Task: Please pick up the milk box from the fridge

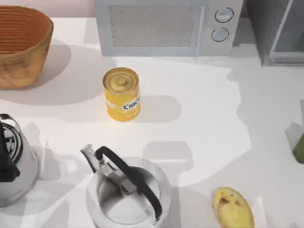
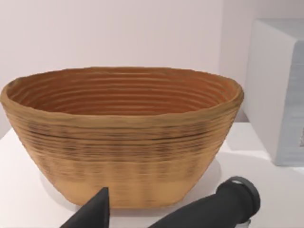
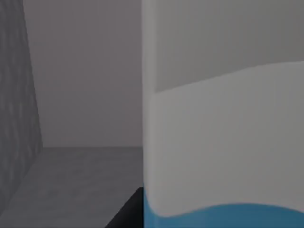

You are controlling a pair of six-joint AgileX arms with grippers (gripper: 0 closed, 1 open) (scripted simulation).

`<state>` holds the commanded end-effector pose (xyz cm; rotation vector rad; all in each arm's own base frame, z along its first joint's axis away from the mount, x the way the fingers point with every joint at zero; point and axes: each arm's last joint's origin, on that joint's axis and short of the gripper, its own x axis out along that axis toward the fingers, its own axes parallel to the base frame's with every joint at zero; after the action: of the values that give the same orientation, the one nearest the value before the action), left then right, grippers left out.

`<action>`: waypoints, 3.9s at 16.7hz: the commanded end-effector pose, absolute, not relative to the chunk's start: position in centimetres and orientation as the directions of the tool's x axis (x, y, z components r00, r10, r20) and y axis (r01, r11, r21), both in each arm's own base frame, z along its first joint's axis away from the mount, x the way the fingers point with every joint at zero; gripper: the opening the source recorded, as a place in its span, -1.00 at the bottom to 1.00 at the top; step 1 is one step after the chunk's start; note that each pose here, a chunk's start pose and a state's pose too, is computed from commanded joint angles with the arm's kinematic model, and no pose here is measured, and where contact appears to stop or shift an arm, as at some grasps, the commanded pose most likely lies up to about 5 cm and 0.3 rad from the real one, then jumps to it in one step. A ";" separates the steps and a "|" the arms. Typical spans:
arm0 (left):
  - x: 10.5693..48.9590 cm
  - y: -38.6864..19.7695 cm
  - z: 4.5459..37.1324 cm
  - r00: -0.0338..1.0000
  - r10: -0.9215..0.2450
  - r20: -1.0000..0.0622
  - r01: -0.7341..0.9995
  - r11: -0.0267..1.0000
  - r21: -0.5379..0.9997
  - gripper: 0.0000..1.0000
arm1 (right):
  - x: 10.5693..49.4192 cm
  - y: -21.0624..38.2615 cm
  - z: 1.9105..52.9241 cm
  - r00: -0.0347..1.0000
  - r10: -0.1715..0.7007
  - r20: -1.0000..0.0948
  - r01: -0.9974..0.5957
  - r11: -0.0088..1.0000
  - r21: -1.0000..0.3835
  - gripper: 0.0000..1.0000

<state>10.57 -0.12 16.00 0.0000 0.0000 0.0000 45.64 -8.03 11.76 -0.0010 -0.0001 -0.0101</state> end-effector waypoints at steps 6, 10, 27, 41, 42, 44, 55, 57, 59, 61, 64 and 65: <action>10.6 -0.1 16.0 1.000 0.000 0.000 0.000 1.000 0.000 1.00 | 45.7 -8.2 14.0 1.000 -0.014 0.001 0.014 1.000 0.000 -1.00; 10.6 -0.1 16.0 1.000 0.000 0.000 0.000 1.000 0.000 1.00 | 45.6 -8.2 16.2 1.000 -0.013 -0.003 0.013 1.000 0.001 -1.00; 10.6 -0.1 16.0 1.000 0.000 0.000 0.000 1.000 0.000 1.00 | 38.8 -8.2 16.5 1.000 -0.013 -0.014 0.013 1.000 0.005 -1.00; 10.6 -0.1 16.0 1.000 0.000 0.000 0.000 1.000 0.000 1.00 | 34.6 -7.2 17.2 1.000 -0.007 -0.026 0.008 1.000 0.008 -1.00; 10.6 -0.1 16.0 1.000 0.000 0.000 0.000 1.000 0.000 1.00 | 34.1 -6.9 17.6 0.999 -0.008 -0.033 0.008 1.000 0.009 -1.00; 10.6 -0.1 16.0 1.000 0.000 0.000 0.000 1.000 0.000 1.00 | 32.6 -6.3 18.7 0.999 -0.011 -0.046 0.011 1.000 0.011 -1.00; 10.6 -0.1 16.0 1.000 0.000 0.000 0.000 1.000 0.000 1.00 | 21.9 -2.5 23.7 1.000 -0.004 -0.001 0.004 1.000 -0.006 -1.00; 10.6 -0.1 16.0 1.000 0.000 0.000 0.000 1.000 0.000 1.00 | 20.3 -2.0 23.4 1.000 -0.004 -0.016 0.004 1.000 -0.004 -1.00; 10.6 -0.1 16.0 1.000 0.000 0.000 0.000 1.000 0.000 1.00 | 18.7 -1.7 22.7 1.000 -0.005 -0.029 0.005 1.000 -0.003 -1.00; 10.6 -0.1 16.0 1.000 0.000 0.000 0.000 1.000 0.000 1.00 | 17.0 -1.3 22.5 1.000 -0.008 -0.007 0.008 1.000 -0.003 -1.00; 10.6 -0.1 16.0 1.000 0.000 0.000 0.000 1.000 0.000 1.00 | 14.2 -0.9 22.2 0.999 -0.009 0.046 0.009 1.000 -0.004 -1.00; 10.6 -0.1 16.0 1.000 0.000 0.000 0.000 1.000 0.000 1.00 | 13.3 -0.7 21.7 0.999 -0.008 0.053 0.008 1.000 -0.004 -1.00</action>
<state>10.57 -0.12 16.00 0.0000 0.0000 0.0000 13.27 -0.75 21.67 -0.0039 -0.0530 -0.0079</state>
